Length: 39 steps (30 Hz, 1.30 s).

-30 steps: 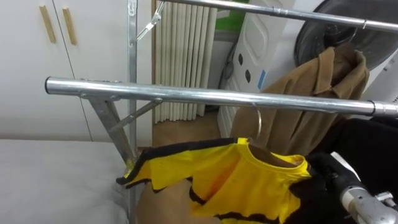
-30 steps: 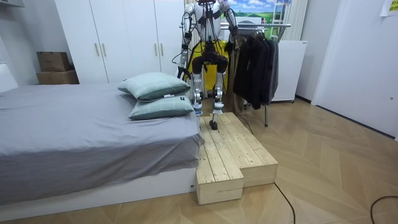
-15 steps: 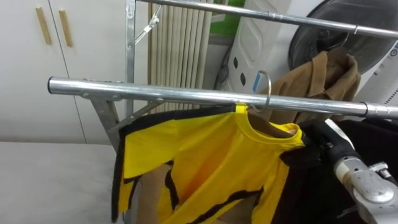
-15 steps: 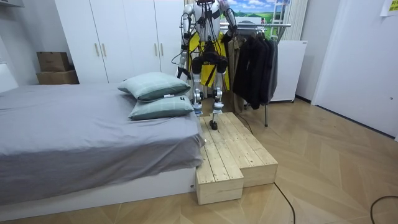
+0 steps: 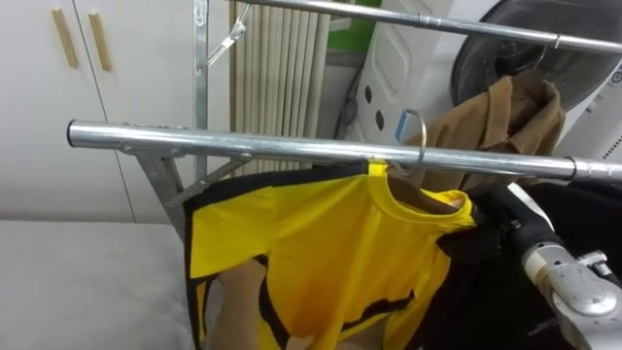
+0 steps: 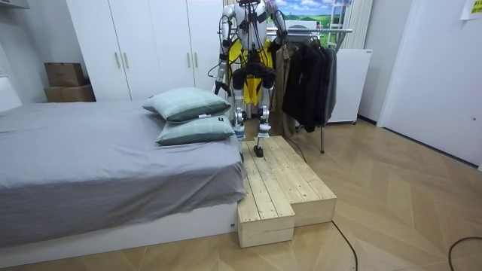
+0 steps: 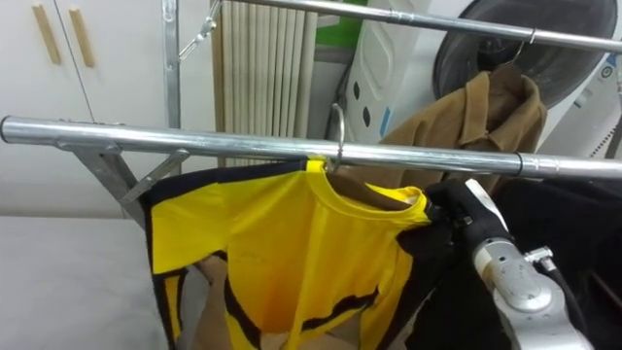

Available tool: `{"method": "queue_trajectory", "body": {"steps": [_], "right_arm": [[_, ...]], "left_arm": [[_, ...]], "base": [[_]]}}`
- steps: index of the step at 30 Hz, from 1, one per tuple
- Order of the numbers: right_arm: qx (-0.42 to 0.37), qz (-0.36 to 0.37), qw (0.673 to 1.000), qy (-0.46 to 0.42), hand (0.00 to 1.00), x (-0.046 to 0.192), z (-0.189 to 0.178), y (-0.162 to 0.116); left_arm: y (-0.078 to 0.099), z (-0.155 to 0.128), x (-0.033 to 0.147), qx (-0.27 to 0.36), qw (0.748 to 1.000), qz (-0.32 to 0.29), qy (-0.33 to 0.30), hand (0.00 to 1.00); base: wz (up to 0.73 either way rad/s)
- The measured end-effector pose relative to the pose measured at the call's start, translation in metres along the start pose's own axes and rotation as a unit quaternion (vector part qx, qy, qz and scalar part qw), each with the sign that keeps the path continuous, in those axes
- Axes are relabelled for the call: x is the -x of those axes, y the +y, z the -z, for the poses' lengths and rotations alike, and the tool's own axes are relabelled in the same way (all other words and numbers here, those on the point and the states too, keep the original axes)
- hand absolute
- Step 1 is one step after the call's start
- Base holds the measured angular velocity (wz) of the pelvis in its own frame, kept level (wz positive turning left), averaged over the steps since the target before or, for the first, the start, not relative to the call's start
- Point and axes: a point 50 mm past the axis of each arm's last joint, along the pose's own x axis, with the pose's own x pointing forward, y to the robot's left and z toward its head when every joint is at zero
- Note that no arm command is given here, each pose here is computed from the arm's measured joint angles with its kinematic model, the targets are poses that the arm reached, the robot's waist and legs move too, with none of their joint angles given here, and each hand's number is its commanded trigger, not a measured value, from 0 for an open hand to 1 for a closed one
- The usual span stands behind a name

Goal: Hang clothes

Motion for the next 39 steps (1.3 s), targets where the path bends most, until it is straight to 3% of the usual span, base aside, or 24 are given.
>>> {"method": "queue_trajectory", "body": {"steps": [7, 23, 39], "right_arm": [[-0.08, -0.037, 0.994, 0.07, 1.0, 0.001, 0.037, 0.004], [-0.134, -0.066, 0.974, 0.172, 1.0, 0.011, 0.086, 0.005], [-0.146, -0.069, 0.964, 0.213, 1.0, 0.012, 0.099, -0.006]], "left_arm": [[-0.001, -0.002, 0.0, -0.004, 1.0, 0.001, -0.004, 0.0], [-0.001, -0.001, 0.0, -0.004, 1.0, 0.003, -0.002, 0.0], [0.0, 0.0, 0.001, -0.004, 1.0, 0.006, -0.008, 0.0]], "base": [[0.02], [0.02], [0.01]]}}
